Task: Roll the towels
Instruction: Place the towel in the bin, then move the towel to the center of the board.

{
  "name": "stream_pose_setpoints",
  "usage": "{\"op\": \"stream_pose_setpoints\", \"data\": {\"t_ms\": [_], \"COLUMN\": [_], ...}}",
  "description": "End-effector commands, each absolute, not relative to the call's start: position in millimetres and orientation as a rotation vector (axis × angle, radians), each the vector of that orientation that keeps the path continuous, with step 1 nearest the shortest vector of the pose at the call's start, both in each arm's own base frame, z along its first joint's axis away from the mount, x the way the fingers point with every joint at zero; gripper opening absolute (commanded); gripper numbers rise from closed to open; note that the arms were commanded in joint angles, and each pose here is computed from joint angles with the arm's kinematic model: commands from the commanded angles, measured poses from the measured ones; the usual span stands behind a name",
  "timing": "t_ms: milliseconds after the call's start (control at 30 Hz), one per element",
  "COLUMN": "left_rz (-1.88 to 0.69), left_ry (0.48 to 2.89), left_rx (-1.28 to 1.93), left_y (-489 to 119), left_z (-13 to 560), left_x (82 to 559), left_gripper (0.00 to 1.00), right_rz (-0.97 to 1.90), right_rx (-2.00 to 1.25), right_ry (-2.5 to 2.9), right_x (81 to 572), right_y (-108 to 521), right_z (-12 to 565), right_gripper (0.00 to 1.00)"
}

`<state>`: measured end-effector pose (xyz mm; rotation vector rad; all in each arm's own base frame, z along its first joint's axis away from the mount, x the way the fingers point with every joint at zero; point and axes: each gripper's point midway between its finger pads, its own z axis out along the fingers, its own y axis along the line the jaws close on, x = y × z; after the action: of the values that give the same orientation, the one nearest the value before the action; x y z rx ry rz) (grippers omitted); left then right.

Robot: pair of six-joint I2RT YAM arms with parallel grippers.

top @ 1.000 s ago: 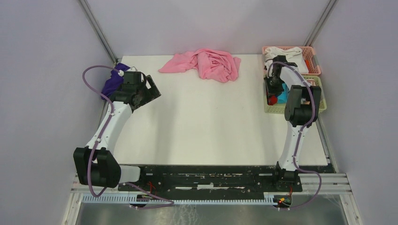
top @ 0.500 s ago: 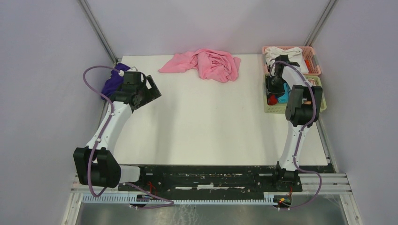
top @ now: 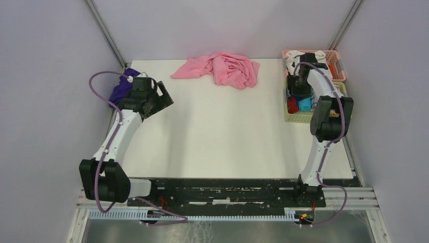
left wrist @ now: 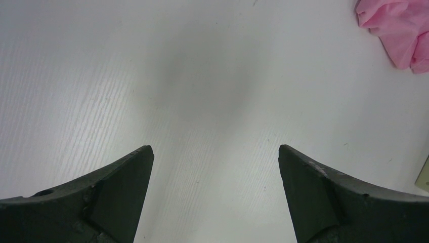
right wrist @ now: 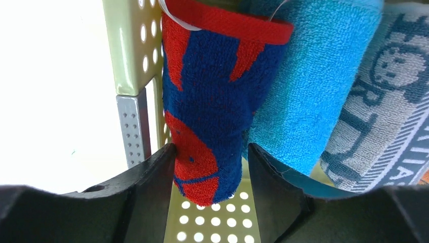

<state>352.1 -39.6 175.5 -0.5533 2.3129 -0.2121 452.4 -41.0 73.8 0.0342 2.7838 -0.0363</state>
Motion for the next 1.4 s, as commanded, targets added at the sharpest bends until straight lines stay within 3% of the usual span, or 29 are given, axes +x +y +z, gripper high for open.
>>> {"op": "stream_pose_setpoints", "data": {"t_ms": [0,300,567,633,667,1000,1233,1367], "left_rz": [-0.209,-0.208,-0.149,-0.115,-0.091,0.047,0.24,0.396], "left_ry": [2.309,2.309,2.264,2.236,2.226,2.107,2.053,2.088], "left_rx": [-0.494,-0.493,-0.561,-0.592,-0.613,-0.796,-0.822,-0.685], "left_y": [-39,-37,-19,-9,-3,57,127,155], "left_z": [177,177,179,181,180,178,164,148], "left_x": [356,356,360,363,365,408,468,508], "left_gripper": [1.0,1.0,0.99,0.99,0.99,1.0,0.97,0.95], "right_rz": [-0.043,-0.024,0.194,0.312,0.347,0.596,0.519,0.523], "right_rx": [0.055,0.168,0.144,0.103,0.076,-0.036,-0.215,-0.252], "right_ry": [2.716,2.574,2.306,2.194,2.156,2.008,1.993,1.987], "right_x": [456,443,417,412,408,363,340,333], "right_y": [-41,-36,39,70,82,131,161,169], "right_z": [98,149,198,213,218,215,216,214], "right_gripper": [0.63,0.62,0.79,0.98,1.0,1.0,1.0,1.0]}}
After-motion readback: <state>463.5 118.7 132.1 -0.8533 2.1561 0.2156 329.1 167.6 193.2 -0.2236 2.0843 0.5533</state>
